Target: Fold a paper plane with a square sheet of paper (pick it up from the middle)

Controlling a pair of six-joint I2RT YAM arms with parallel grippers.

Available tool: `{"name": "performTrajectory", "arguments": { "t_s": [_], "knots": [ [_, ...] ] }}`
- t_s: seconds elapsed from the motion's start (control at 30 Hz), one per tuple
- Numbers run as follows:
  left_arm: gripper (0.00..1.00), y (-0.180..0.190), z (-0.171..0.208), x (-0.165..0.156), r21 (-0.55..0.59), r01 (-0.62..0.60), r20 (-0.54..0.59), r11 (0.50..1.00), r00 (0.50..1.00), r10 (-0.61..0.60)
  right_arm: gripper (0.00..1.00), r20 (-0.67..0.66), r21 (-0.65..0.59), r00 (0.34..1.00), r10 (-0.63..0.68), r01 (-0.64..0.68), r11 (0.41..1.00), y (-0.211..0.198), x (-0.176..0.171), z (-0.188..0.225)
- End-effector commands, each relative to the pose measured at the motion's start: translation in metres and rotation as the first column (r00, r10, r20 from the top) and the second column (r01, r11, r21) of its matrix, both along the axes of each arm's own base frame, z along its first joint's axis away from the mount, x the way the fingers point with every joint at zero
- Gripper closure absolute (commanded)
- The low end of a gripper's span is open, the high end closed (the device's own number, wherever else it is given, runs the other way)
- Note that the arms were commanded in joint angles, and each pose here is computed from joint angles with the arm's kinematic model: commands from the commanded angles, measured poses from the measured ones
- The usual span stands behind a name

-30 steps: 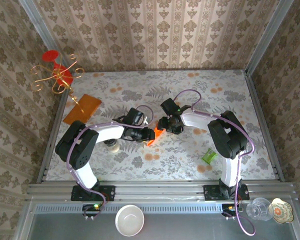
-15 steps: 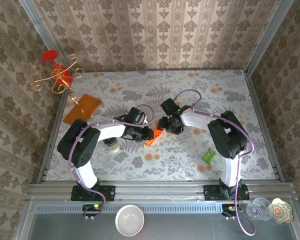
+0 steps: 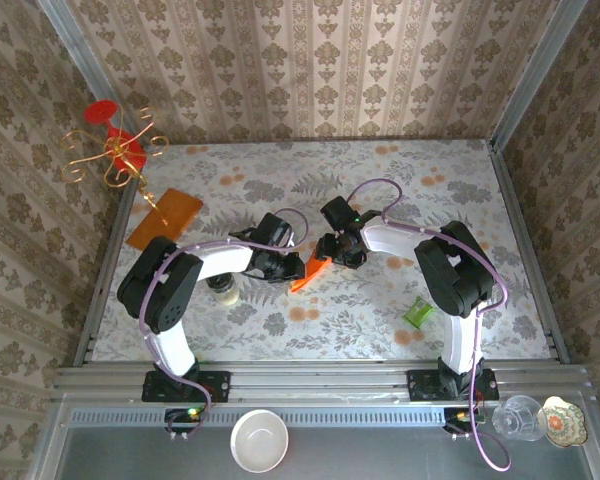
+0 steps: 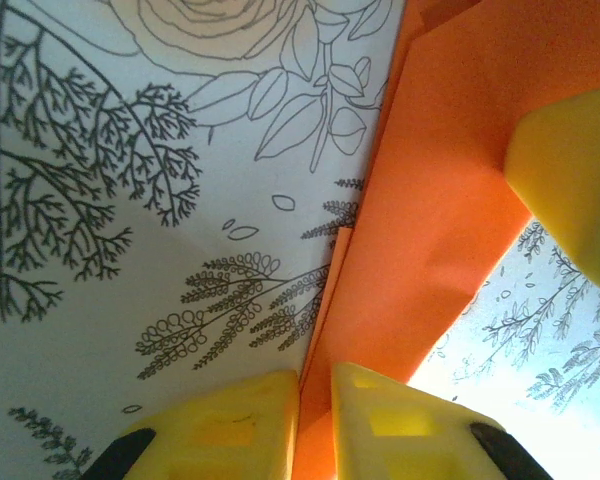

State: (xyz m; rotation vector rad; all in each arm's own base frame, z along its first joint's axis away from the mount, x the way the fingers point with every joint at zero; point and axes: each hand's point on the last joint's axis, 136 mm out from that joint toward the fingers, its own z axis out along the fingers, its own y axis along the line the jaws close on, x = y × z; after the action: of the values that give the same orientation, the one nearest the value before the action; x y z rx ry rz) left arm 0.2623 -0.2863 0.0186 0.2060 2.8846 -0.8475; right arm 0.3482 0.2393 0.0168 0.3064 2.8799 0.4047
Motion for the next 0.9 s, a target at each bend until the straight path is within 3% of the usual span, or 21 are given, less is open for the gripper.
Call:
{"name": "performTrajectory", "arguments": {
  "t_s": [0.0,0.1,0.23,0.4,0.53,0.7,0.87],
  "knots": [
    [0.82,0.022,-0.037,-0.021,0.148,0.022,-0.075,0.989,0.997,-0.011,0.37,-0.107,-0.106,0.994,-0.027,0.015,0.994,-0.021,-0.019,-0.053],
    [0.83,0.024,-0.039,-0.022,0.163,0.027,-0.076,0.986,0.997,-0.014,0.38,-0.071,-0.051,0.997,-0.011,0.008,0.999,-0.014,-0.013,-0.031],
    [0.83,0.026,-0.038,-0.022,0.173,0.029,-0.072,0.985,0.997,-0.017,0.37,0.065,0.06,0.998,0.005,-0.008,0.998,-0.009,-0.004,0.026],
    [0.84,0.026,-0.038,-0.022,0.176,0.032,-0.072,0.984,0.997,-0.02,0.38,0.178,0.188,0.983,0.054,-0.088,0.978,-0.002,-0.016,0.07],
    [0.85,0.025,-0.039,-0.022,0.175,0.038,-0.075,0.984,0.997,-0.025,0.48,0.221,0.337,0.969,0.113,-0.185,0.923,0.024,-0.028,0.082],
    [0.86,0.025,-0.039,-0.022,0.178,0.047,-0.078,0.983,0.996,-0.033,0.69,0.211,0.405,0.965,0.154,-0.23,0.885,0.05,-0.021,0.079],
    [0.87,0.025,-0.04,-0.022,0.178,0.045,-0.081,0.983,0.996,-0.031,0.78,0.182,0.419,0.968,0.174,-0.236,0.877,0.064,-0.009,0.063]
  ]
}}
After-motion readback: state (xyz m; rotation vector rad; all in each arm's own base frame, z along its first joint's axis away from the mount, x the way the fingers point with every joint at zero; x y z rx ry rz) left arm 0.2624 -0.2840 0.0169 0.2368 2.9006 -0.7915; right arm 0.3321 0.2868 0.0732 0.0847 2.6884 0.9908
